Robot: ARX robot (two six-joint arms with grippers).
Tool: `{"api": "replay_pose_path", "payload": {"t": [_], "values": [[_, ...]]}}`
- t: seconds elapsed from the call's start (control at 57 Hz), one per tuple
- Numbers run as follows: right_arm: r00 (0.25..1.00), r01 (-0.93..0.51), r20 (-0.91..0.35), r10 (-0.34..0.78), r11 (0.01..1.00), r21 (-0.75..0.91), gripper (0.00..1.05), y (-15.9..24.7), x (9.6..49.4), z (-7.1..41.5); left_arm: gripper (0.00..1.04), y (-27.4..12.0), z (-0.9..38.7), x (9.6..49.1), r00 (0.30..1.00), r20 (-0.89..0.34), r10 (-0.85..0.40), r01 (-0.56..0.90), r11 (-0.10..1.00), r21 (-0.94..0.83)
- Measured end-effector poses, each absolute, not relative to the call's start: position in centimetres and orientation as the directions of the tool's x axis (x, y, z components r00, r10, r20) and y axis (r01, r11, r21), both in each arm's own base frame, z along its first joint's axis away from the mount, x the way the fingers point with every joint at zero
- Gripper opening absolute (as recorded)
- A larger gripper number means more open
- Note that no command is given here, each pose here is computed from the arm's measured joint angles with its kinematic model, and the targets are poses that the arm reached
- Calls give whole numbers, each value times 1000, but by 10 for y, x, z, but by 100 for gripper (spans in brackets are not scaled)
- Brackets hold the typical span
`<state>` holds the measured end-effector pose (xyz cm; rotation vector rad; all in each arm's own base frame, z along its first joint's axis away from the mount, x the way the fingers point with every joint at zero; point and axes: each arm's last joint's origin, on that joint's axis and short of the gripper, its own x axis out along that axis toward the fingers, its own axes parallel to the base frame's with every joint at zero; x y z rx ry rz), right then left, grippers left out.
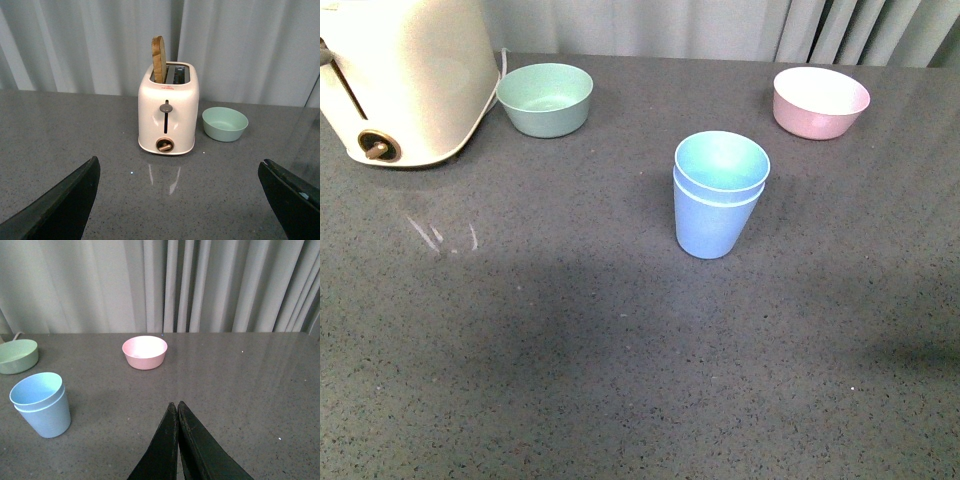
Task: Stack blue cups with both arms
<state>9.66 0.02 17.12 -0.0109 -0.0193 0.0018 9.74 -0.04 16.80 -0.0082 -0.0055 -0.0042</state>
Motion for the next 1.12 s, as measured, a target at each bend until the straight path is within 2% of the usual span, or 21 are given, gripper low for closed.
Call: {"api": "replay_pose_path", "payload": {"t": [0.193, 0.368, 0.544, 1.123], "values": [[1000, -2, 20, 2, 1000, -10, 33, 0, 97, 171, 96, 0, 168, 97, 1000, 6, -4, 4, 1000, -8], [1000, -2, 20, 2, 1000, -10, 70, 0, 97, 171, 96, 0, 168, 97, 1000, 6, -4, 4, 1000, -8], [1000, -2, 20, 2, 1000, -10, 97, 0, 97, 171, 96, 0, 168, 97, 1000, 6, -4, 4, 1000, -8], [1000, -2, 20, 2, 1000, -10, 96, 0, 97, 171, 96, 0, 168, 97, 1000, 6, -4, 4, 1000, -8]]}}
